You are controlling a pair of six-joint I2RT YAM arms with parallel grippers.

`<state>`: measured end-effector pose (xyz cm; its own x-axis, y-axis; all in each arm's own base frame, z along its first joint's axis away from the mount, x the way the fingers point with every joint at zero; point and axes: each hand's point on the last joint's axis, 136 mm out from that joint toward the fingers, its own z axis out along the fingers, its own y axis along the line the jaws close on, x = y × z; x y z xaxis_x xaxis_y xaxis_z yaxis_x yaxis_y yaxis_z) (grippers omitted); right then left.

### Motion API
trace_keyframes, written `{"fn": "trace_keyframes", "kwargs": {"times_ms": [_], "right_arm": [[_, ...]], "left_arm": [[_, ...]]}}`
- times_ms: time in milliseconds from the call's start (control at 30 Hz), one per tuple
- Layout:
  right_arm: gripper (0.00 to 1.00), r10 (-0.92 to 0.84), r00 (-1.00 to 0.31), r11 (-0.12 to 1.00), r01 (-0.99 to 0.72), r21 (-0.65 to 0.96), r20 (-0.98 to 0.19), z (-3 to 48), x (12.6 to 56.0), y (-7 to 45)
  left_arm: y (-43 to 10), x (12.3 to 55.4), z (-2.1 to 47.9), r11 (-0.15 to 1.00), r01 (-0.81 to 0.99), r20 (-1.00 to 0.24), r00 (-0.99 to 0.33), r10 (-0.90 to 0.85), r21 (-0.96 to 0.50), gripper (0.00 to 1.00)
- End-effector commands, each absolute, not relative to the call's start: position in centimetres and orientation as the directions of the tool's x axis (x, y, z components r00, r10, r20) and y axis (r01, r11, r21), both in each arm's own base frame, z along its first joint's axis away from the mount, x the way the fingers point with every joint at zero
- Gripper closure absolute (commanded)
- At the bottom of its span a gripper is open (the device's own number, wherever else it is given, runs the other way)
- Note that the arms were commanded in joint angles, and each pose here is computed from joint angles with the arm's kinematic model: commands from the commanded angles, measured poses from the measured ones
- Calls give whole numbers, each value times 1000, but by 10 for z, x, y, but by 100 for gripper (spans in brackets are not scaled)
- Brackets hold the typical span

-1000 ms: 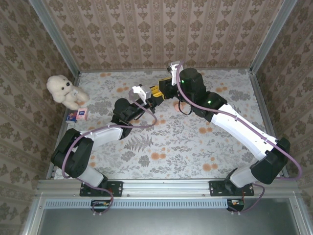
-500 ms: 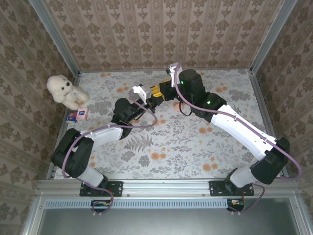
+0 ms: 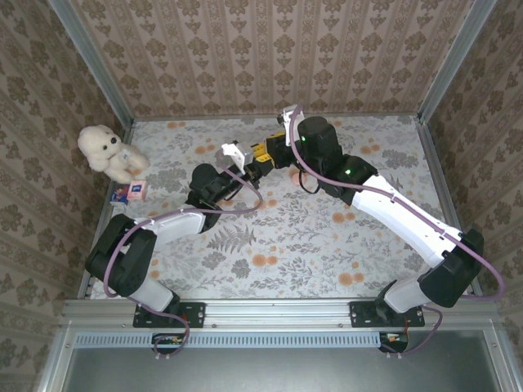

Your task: Insert the wireless bluetooth earbuds into the charging case

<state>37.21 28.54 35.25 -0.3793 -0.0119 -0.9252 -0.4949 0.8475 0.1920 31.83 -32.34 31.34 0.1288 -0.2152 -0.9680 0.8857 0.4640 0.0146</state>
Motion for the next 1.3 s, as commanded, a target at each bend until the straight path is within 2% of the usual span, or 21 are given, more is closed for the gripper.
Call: {"fn": "trace_keyframes", "kwargs": {"times_ms": [0, 300, 633, 833, 1267], "right_arm": [[86, 15, -420, 873, -437, 216, -907, 331, 379, 284], [86, 71, -416, 874, -413, 257, -907, 330, 381, 282], [86, -53, -399, 884, -445, 143, -915, 312, 376, 286], [85, -69, -400, 889, -441, 126, -914, 306, 376, 285], [68, 14, -414, 903, -386, 190, -910, 328, 382, 281]], "left_arm": [[-327, 309, 345, 436, 898, -941, 193, -279, 55, 100], [-327, 308, 345, 437, 898, -940, 197, -279, 58, 100], [-326, 307, 348, 440, 896, -937, 204, -283, 62, 100], [-326, 306, 349, 439, 896, -937, 206, -283, 65, 100], [-326, 307, 347, 437, 897, -939, 200, -281, 60, 100]]}}
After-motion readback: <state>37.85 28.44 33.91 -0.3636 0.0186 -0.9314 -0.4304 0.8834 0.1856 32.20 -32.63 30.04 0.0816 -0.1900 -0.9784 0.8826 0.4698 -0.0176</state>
